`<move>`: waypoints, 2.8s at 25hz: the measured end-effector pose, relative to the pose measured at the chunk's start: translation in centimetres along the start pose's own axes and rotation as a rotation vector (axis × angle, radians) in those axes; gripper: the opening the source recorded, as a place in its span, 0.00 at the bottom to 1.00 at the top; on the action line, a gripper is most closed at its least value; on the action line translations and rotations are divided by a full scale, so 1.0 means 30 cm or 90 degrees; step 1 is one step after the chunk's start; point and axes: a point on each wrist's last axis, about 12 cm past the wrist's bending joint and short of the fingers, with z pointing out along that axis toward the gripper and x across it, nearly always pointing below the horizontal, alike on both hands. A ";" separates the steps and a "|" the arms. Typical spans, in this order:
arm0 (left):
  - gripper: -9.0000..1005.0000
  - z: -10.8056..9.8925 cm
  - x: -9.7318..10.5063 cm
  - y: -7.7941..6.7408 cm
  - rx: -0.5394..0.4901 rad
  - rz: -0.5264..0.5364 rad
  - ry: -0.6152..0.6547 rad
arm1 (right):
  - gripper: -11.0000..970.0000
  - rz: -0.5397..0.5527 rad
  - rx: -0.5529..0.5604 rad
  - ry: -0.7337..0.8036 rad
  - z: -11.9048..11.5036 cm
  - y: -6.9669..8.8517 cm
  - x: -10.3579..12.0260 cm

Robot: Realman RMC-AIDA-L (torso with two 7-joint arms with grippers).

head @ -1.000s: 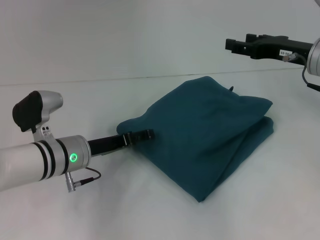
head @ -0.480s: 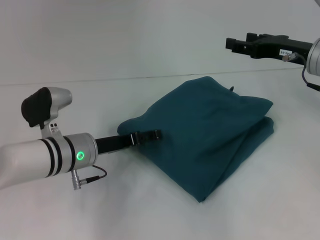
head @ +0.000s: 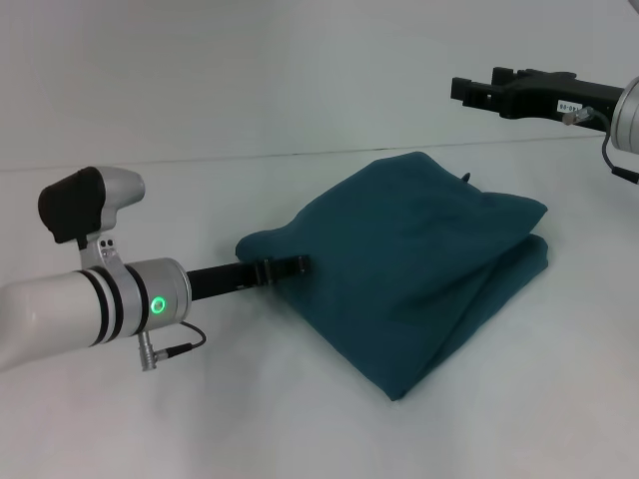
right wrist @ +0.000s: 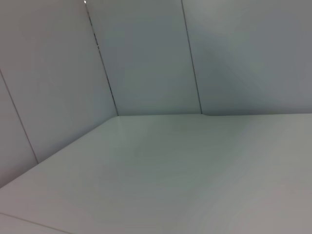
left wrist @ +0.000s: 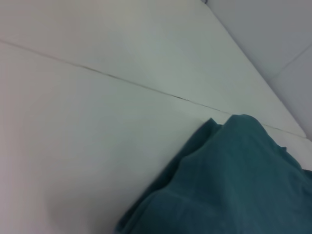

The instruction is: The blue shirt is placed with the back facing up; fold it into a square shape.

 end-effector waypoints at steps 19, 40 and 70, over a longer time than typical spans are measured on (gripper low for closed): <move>0.27 -0.002 -0.010 -0.010 0.010 0.021 0.007 | 0.79 -0.001 0.000 -0.002 0.009 0.013 0.022; 0.03 -0.199 -0.047 0.102 0.048 0.066 0.032 | 0.79 0.035 -0.007 -0.018 0.021 0.036 0.072; 0.05 -0.120 -0.176 0.091 -0.089 0.181 -0.062 | 0.79 0.049 -0.019 -0.019 0.044 0.050 0.114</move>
